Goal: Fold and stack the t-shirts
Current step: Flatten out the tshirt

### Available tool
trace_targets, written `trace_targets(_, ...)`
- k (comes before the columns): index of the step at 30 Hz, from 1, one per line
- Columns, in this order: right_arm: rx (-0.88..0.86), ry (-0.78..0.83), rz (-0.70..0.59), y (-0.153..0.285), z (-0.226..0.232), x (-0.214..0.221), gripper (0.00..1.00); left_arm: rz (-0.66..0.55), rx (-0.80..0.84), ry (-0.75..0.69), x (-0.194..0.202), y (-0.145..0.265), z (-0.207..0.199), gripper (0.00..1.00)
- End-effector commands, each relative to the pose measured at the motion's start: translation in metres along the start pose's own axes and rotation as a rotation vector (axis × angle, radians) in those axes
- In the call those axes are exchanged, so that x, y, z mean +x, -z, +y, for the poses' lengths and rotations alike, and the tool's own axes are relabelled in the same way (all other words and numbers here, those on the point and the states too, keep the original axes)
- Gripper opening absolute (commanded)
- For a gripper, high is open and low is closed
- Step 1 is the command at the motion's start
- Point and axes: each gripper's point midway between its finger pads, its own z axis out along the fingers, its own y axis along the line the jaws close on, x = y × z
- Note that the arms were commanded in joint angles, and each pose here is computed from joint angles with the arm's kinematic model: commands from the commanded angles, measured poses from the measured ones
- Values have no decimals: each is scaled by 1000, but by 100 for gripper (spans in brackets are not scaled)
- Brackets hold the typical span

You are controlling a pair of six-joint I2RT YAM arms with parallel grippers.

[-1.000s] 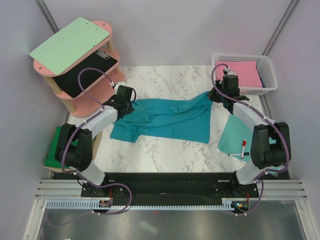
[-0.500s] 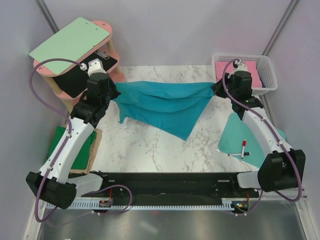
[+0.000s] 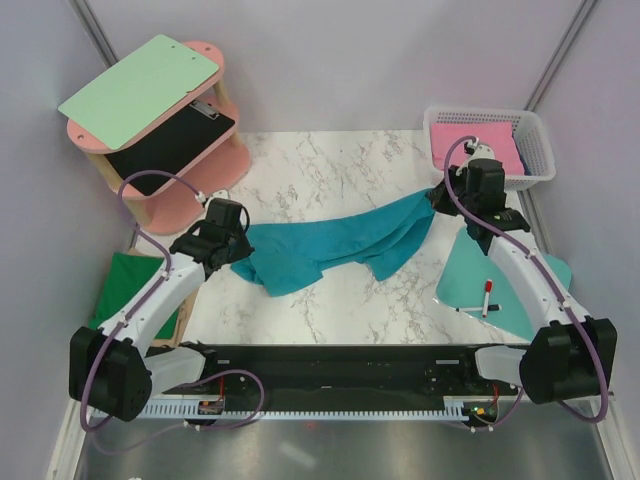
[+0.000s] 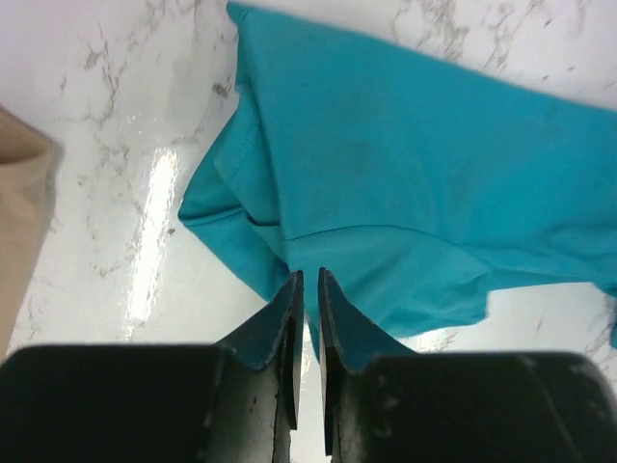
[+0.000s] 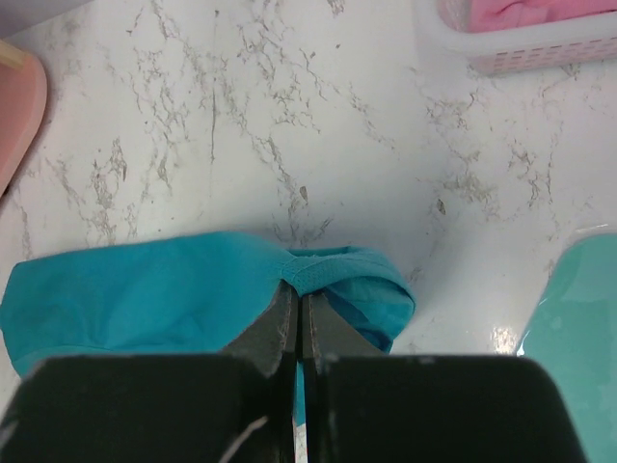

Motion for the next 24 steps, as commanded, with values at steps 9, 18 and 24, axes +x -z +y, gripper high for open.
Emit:
trace_targets(9,3,-2,21,-21,-5,7,0,63,63,46,11,-24,-20,38)
trace_targets(18,2,-3,34,-23,-6,11,0,161,158,78,77,-9,-19,47)
trace_targets(24,-7,-11,48,-27,-5,17,0,195,154,78,107,-6,-14,47)
